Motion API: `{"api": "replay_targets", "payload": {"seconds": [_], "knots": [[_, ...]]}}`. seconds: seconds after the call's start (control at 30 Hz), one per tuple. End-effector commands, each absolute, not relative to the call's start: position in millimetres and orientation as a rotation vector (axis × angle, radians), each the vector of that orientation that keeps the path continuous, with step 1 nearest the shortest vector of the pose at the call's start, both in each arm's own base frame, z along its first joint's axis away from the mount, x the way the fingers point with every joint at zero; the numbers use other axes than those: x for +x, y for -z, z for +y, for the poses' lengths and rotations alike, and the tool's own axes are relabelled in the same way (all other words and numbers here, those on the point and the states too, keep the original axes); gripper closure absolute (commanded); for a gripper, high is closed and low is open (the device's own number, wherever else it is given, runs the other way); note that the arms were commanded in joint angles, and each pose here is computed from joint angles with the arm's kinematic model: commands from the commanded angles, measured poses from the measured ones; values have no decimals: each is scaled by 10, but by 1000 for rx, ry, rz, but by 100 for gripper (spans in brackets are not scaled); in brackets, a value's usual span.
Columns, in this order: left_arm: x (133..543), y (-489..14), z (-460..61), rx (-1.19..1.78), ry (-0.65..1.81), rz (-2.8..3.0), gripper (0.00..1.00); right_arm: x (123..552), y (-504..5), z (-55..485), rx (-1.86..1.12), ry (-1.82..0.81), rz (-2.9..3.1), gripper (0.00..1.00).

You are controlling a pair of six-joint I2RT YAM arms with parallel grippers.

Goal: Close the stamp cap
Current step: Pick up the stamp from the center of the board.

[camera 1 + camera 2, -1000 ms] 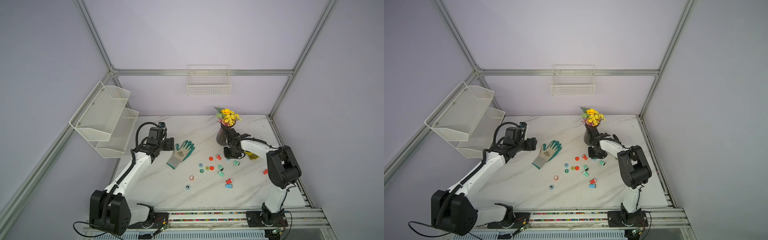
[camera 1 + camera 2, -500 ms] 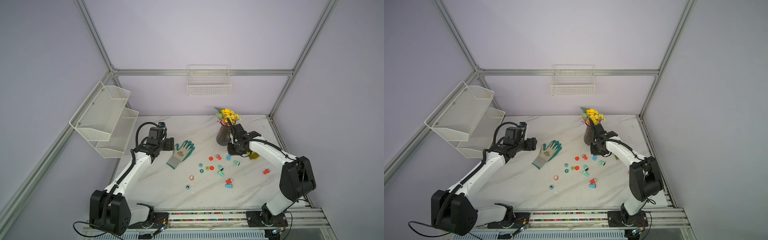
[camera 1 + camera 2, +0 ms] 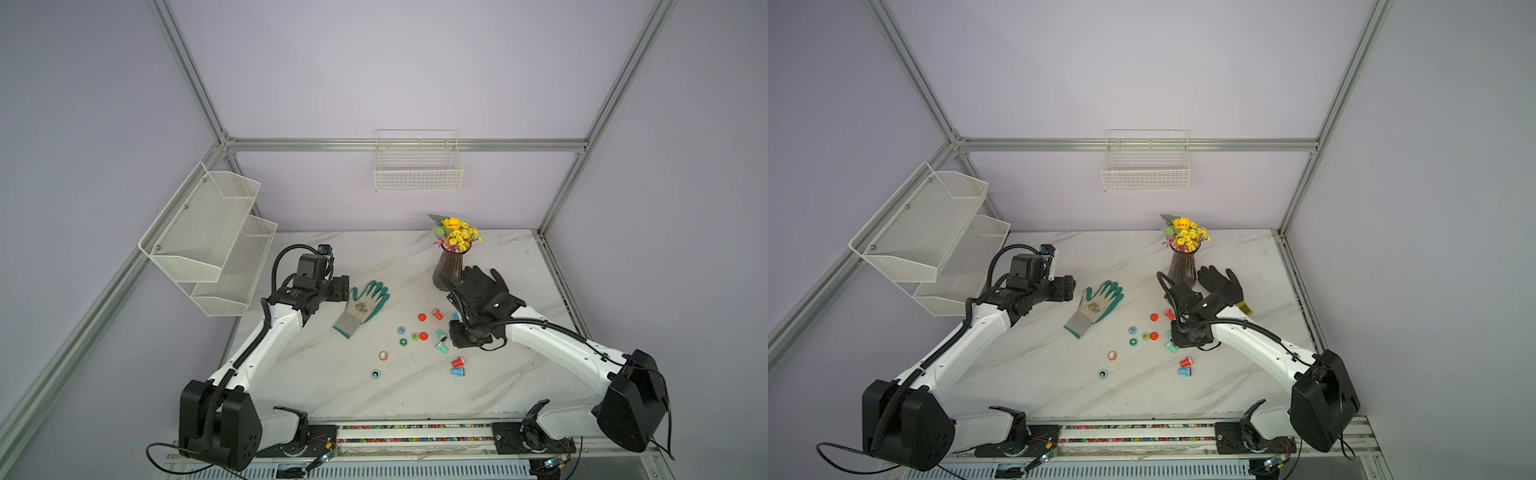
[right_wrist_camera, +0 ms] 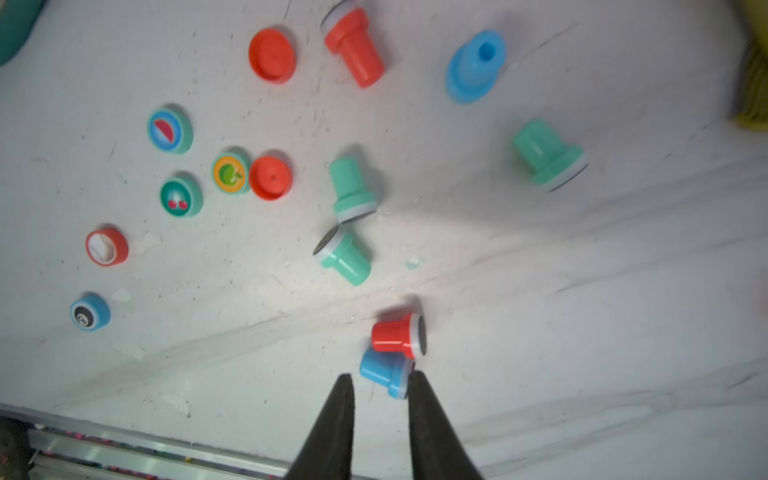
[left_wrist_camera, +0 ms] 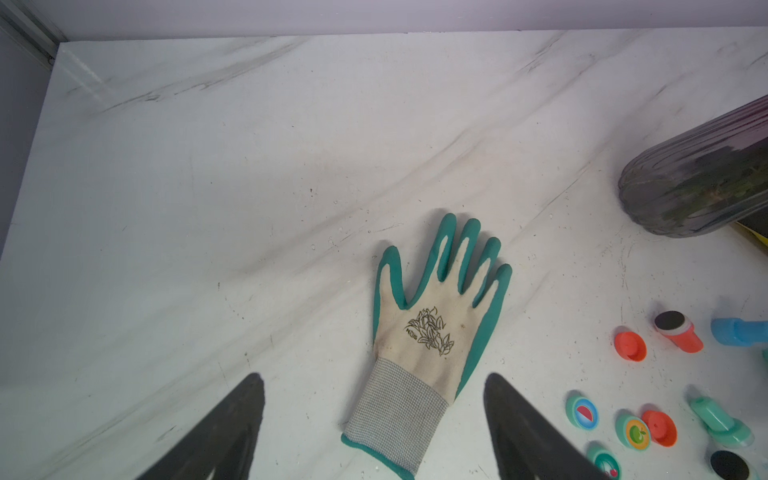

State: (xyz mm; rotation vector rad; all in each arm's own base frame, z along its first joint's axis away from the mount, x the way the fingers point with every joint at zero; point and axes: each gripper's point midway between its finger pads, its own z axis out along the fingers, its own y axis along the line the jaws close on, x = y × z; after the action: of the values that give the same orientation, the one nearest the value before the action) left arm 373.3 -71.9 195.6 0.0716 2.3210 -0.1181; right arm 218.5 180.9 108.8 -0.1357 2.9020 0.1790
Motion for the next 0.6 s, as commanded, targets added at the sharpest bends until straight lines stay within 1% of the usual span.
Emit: {"api": "replay_targets", "payload": {"seconds": [0.0, 0.17, 0.3, 0.43, 0.57], "knots": [[3826, -2197, -759, 104, 136, 2258, 17, 1995, -968, 1926, -26, -156, 2923, 72], [3824, -2197, -778, 108, 147, 2258, 17, 1919, -716, 2110, -64, -108, 2937, 70], [3818, -2196, -779, 106, 151, 2259, 17, 1945, -566, 2086, -77, -33, 2941, 68], [3815, -2189, -781, 107, 154, 2262, 17, 1975, -499, 2081, -88, 1, 2938, 59], [3816, -2195, -785, 108, 156, 2261, 17, 1949, -399, 2077, -97, 1, 2953, 55]]}}
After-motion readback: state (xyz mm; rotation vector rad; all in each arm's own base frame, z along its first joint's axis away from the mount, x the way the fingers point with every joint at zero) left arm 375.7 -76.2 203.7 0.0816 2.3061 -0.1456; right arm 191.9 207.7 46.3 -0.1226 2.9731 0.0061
